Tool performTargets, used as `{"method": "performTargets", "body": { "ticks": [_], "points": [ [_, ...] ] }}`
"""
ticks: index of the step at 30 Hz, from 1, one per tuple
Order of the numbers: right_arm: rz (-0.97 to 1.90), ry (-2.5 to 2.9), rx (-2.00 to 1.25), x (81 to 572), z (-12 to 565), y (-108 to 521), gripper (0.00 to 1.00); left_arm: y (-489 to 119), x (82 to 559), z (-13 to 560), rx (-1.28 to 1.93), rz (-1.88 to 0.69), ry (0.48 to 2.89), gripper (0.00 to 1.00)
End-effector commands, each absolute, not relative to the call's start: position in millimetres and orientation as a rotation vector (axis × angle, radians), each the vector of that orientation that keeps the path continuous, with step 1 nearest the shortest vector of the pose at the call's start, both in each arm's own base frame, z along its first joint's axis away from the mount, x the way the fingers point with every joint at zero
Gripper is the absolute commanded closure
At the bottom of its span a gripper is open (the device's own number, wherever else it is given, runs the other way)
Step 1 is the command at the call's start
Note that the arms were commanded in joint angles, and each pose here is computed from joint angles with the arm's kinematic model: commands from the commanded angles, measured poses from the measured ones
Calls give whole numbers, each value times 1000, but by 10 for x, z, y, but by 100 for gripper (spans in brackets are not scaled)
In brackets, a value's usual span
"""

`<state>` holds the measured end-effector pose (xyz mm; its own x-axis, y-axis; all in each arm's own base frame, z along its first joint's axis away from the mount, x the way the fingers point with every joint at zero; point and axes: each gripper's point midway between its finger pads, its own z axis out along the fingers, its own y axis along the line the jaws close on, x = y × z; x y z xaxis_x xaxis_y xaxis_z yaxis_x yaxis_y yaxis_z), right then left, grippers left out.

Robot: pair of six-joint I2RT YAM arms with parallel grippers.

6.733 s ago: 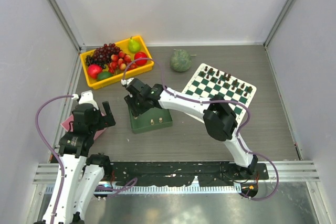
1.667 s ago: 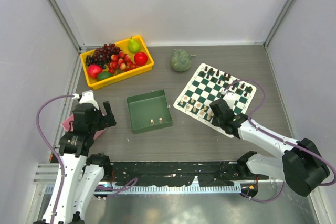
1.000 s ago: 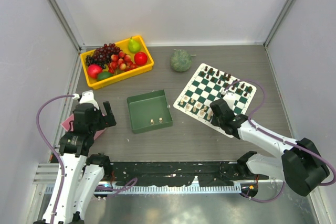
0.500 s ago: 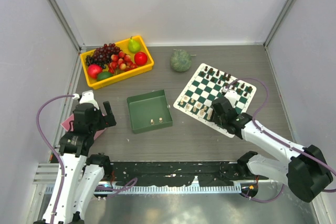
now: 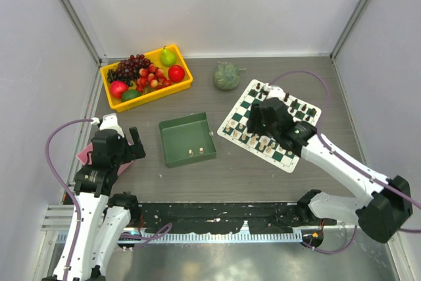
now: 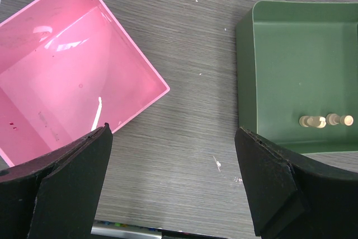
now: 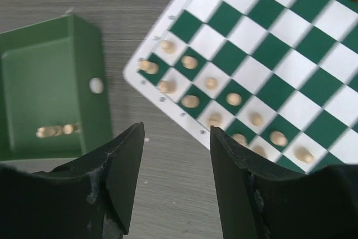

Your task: Set up the chess pieces on the board

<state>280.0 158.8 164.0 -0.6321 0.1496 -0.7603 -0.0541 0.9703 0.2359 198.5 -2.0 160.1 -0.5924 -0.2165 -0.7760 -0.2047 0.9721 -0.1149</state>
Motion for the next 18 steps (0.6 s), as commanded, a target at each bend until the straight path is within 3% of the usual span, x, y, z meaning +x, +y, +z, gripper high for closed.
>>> {"method": "performTargets", "body": {
  "ticks": [1,11,18],
  "points": [
    [414,2224,-188,2841,1972,2214,43,-31,2047,1710,-285,-29,2179,1],
    [520,2385,-610,2549,1569,3481,39,-7,2042,1706,-294,-14,2179,1],
    [517,2473,-757,2375,1155,3906,36,-9,2044,1707,-292,-14,2182,1]
  ]
}}
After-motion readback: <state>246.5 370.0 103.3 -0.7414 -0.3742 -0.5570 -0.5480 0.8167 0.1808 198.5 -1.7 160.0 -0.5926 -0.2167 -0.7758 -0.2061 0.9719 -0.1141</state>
